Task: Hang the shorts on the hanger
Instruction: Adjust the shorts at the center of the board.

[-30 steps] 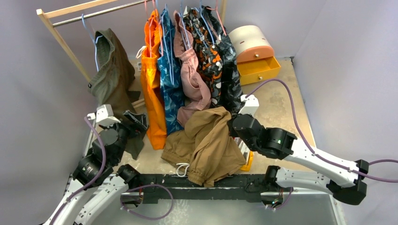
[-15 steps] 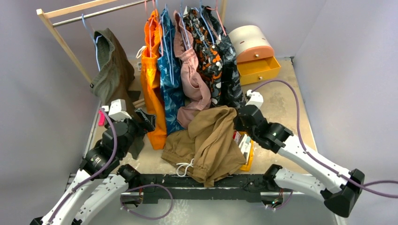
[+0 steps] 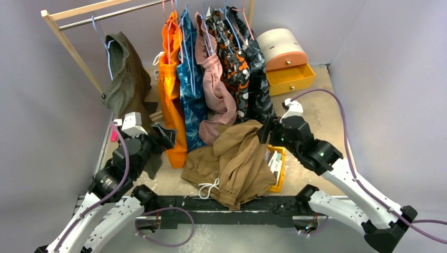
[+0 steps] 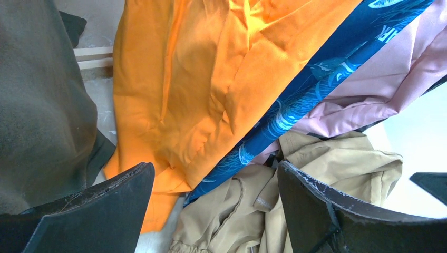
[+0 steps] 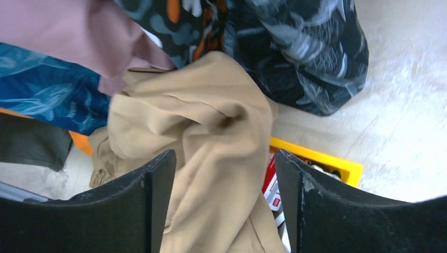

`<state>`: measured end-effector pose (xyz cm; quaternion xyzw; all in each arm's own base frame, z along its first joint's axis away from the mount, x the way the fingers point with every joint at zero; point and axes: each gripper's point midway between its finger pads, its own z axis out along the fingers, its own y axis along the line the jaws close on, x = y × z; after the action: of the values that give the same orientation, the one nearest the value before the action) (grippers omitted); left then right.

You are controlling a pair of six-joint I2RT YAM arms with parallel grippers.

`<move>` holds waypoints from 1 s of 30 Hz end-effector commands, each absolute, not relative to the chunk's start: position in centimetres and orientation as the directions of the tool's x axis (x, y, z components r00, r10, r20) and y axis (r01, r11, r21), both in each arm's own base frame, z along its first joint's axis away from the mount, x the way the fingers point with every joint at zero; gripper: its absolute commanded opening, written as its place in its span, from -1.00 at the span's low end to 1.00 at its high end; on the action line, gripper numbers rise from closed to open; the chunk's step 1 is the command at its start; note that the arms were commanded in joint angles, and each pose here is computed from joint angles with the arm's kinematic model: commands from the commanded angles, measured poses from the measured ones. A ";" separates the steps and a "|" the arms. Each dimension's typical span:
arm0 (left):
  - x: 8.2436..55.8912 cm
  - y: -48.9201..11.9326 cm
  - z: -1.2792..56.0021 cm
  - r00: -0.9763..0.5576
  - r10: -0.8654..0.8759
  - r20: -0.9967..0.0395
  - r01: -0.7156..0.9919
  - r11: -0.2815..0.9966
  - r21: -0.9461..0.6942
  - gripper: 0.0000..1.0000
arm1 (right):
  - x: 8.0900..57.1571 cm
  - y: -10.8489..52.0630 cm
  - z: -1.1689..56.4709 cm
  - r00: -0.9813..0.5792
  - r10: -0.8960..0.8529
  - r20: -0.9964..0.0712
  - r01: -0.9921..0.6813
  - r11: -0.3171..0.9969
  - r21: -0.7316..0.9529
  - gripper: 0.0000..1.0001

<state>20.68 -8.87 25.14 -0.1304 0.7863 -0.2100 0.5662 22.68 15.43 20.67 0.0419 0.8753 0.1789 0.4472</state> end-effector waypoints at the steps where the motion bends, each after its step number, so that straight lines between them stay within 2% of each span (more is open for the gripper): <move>1: 20.9 -9.3 26.4 -0.290 -0.447 -0.846 0.080 0.870 -0.487 0.71 | 22.6 16.2 27.4 -0.501 0.170 -0.849 -0.256 0.908 0.333 0.47; 6: 20.9 -9.1 26.5 -0.282 -0.452 -0.846 0.071 0.870 -0.488 0.71 | 20.0 19.5 32.0 -0.480 0.073 -0.874 -0.520 0.779 0.351 0.55; 10: 21.0 -8.9 26.5 -0.276 -0.456 -0.846 0.060 0.871 -0.488 0.71 | 16.6 23.8 31.5 -0.547 -0.087 -0.833 -0.683 0.621 0.384 0.69; 17: 21.1 -8.6 26.2 -0.274 -0.458 -0.846 0.035 0.874 -0.485 0.71 | 11.3 29.3 24.3 -0.552 -0.380 -0.742 -0.715 0.673 0.187 0.73; 20: 21.2 -8.6 26.1 -0.277 -0.455 -0.846 0.030 0.876 -0.481 0.71 | 9.4 30.2 21.8 -0.520 -0.469 -0.714 -0.744 0.660 0.109 0.73; 25: 21.3 -8.6 26.0 -0.282 -0.452 -0.847 0.027 0.878 -0.478 0.71 | 6.3 31.5 21.0 -0.417 -0.555 -0.720 -0.800 0.600 0.001 0.73; 30: 21.3 -8.6 26.1 -0.280 -0.453 -0.846 0.029 0.877 -0.479 0.71 | 4.2 31.1 17.0 -0.347 -0.717 -0.605 -0.827 0.537 -0.163 0.79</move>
<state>20.92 -8.63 25.36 -0.1366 0.7817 -0.2058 0.5726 3.86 31.77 18.47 -0.4612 0.8164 0.1591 0.3091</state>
